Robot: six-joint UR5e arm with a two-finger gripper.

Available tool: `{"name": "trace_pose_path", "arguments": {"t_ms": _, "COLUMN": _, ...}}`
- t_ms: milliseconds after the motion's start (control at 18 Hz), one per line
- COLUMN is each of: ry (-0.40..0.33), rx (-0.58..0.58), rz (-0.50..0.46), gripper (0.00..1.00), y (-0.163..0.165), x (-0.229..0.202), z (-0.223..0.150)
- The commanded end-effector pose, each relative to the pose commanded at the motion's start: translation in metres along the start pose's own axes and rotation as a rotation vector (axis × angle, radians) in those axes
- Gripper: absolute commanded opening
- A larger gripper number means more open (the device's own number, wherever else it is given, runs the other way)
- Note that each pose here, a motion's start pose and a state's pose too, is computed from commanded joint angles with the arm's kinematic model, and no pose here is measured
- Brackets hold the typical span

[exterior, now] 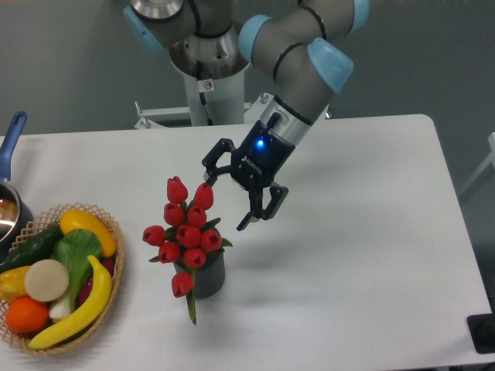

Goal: Pick up the flowers from the vase
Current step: 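Lower the gripper around the tulip stems just above the vase rim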

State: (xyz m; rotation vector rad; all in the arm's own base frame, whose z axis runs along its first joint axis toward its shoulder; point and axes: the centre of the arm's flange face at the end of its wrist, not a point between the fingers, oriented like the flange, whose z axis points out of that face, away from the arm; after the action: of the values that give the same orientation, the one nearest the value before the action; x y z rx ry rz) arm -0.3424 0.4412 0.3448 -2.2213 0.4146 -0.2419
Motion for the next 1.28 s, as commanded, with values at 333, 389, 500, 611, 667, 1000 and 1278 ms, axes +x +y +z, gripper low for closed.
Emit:
{"name": "trace_pose_path", "arguments": {"t_ms": 333, "ry": 0.031, "rx": -0.008, "rz": 0.018, "gripper": 1.0, "y": -0.001, "x": -0.002, "z": 0.018}}
{"name": "trace_pose_path", "arguments": {"t_ms": 389, "ry": 0.032, "rx": -0.008, "rz": 0.021, "gripper": 1.0, "y": -0.001, "x": -0.002, "z": 0.02}}
{"name": "trace_pose_path", "arguments": {"t_ms": 500, "ry": 0.035, "rx": -0.008, "rz": 0.035, "gripper": 1.0, "y": -0.004, "x": 0.0, "z": 0.024}}
{"name": "trace_pose_path", "arguments": {"t_ms": 611, "ry": 0.039, "rx": -0.007, "rz": 0.035, "gripper": 1.0, "y": -0.003, "x": -0.002, "z": 0.028}}
{"name": "trace_pose_path", "arguments": {"t_ms": 667, "ry": 0.042, "rx": -0.007, "rz": 0.041, "gripper": 1.0, "y": -0.005, "x": -0.004, "z": 0.031}}
{"name": "trace_pose_path", "arguments": {"t_ms": 1000, "ry": 0.036, "rx": -0.007, "rz": 0.051, "gripper": 1.0, "y": -0.008, "x": -0.008, "z": 0.033}}
{"name": "trace_pose_path", "arguments": {"t_ms": 1278, "ry": 0.048, "rx": -0.012, "rz": 0.047, "gripper": 1.0, "y": -0.007, "x": -0.009, "z": 0.04}}
